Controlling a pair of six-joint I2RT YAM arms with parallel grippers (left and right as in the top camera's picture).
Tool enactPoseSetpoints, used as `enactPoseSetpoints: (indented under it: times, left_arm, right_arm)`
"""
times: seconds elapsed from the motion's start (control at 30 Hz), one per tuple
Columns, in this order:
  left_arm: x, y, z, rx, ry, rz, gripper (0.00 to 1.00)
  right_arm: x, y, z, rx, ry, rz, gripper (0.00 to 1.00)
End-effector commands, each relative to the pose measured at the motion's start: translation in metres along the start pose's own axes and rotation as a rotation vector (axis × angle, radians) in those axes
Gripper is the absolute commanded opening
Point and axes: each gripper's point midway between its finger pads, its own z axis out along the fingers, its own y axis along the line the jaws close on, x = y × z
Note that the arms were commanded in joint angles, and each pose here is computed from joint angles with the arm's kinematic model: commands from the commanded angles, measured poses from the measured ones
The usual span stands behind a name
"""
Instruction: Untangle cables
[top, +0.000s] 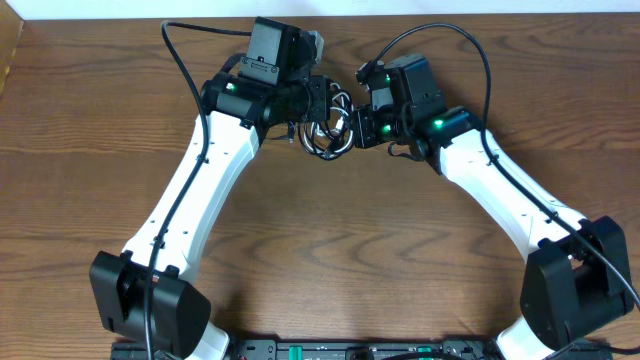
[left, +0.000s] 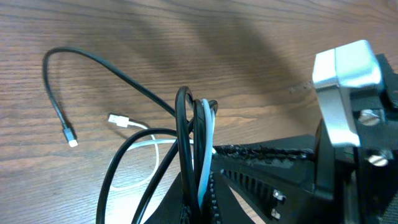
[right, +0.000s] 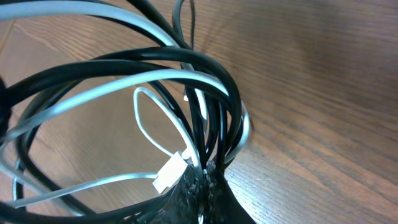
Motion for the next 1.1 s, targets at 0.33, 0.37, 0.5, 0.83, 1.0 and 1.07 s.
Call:
enactPoseSetpoints:
  times: [0.33,0.37,0.5,0.83,1.0,1.07]
  left_arm:
    - [0.003,0.021,0.017,-0.085,0.017,-0.023,0.08]
    - [0.003,0.021,0.017,-0.085,0.017,-0.023,0.07]
    - [0.003,0.022,0.016,-0.087,0.016,-0.023,0.07]
    - [0.000,0.023,0.016,-0.099,0.005,-0.021,0.08]
    - [-0.007,-0.005,0.017,0.057,-0.011,-0.002,0.07]
    - [-0.011,-0.018,0.015,0.126,-0.019,0.010,0.07]
  right_arm:
    - [-0.027,0.020,-0.112,-0.315,-0.095,-0.041,0.01]
    - [-0.028,0.018,-0.123,-0.312,-0.107,-0.044,0.01]
    - [-0.030,0.002,-0.169,-0.270,-0.170,-0.030,0.01]
    - [-0.037,-0.037,-0.255,-0.123,-0.353,0.037,0.02]
    - [-0.022,-0.050,-0.224,-0.081,-0.244,0.107,0.29]
    - [-0.017,-0.050,-0.205,-0.091,-0.192,0.115,0.38]
